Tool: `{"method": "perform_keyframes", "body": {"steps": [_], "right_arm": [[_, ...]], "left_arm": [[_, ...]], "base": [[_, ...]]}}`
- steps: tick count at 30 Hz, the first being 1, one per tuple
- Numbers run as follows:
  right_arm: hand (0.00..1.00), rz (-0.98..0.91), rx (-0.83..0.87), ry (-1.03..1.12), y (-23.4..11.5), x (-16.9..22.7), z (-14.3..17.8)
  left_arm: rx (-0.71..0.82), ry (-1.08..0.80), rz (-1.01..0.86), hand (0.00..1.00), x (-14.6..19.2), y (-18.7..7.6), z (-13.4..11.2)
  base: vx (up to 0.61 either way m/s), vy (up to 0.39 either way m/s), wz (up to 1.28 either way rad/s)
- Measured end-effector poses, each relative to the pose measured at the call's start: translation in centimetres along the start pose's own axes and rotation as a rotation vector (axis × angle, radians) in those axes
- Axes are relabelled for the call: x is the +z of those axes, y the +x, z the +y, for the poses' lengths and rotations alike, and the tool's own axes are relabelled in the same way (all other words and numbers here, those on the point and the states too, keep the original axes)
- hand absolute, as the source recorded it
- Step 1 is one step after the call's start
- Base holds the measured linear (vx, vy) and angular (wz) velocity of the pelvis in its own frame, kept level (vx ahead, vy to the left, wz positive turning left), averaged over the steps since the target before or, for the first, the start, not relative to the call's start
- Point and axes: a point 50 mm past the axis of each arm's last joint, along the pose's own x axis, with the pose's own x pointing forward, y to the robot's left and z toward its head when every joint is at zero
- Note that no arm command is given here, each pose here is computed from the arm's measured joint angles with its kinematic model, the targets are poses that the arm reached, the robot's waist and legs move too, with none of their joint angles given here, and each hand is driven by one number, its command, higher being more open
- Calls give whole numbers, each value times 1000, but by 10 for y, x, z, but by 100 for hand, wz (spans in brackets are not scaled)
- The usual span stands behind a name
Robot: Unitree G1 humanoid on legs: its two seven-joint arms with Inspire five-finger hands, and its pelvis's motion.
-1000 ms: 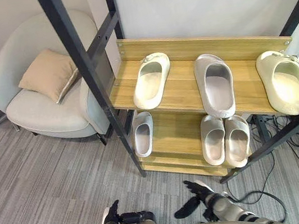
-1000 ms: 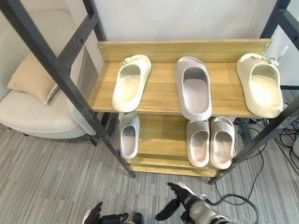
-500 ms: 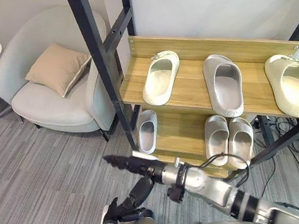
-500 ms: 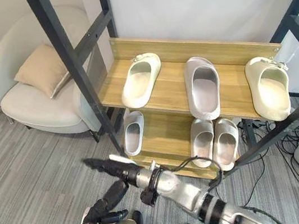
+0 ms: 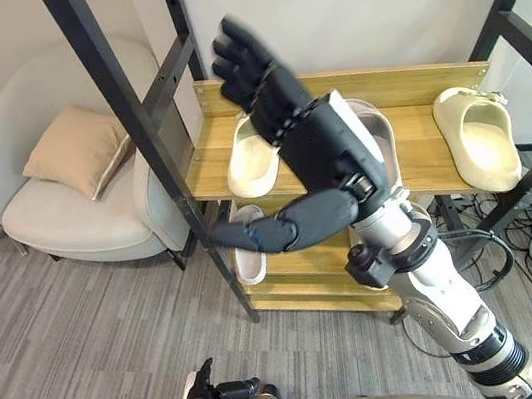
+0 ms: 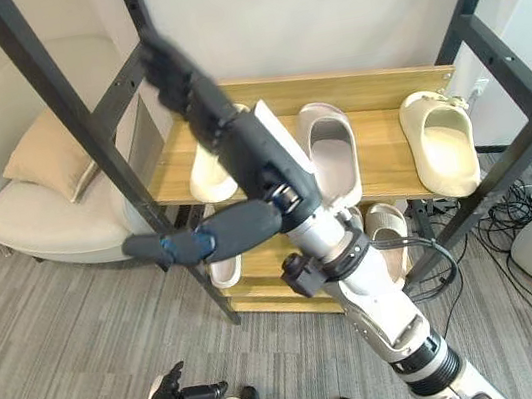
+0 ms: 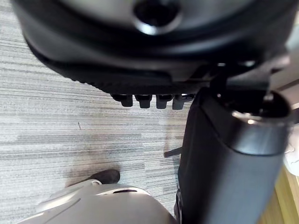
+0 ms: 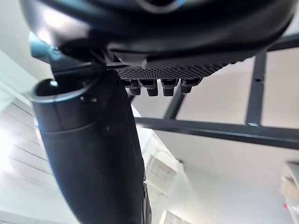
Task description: Organize the slippers on the shoe rack
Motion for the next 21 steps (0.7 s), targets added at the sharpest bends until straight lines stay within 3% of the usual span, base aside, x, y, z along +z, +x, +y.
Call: {"method": "perform_keyframes", "body": {"steps": [9,12,21], "right_arm": [[100,-111,-253,-440,-8,32,-41],[100,-128,-291,-678,-11,46,-57],[100,-46,-295,-1041,-18,45,-82]], "left_arm": [[-6,-1,9,100,-7,-3,-2],[-8,8,4,100,-8,-3,-2],[-22,9,6,100,-9,-3,-2]], "base": [[-4,1,0],[0,0,0],[0,0,0]]}}
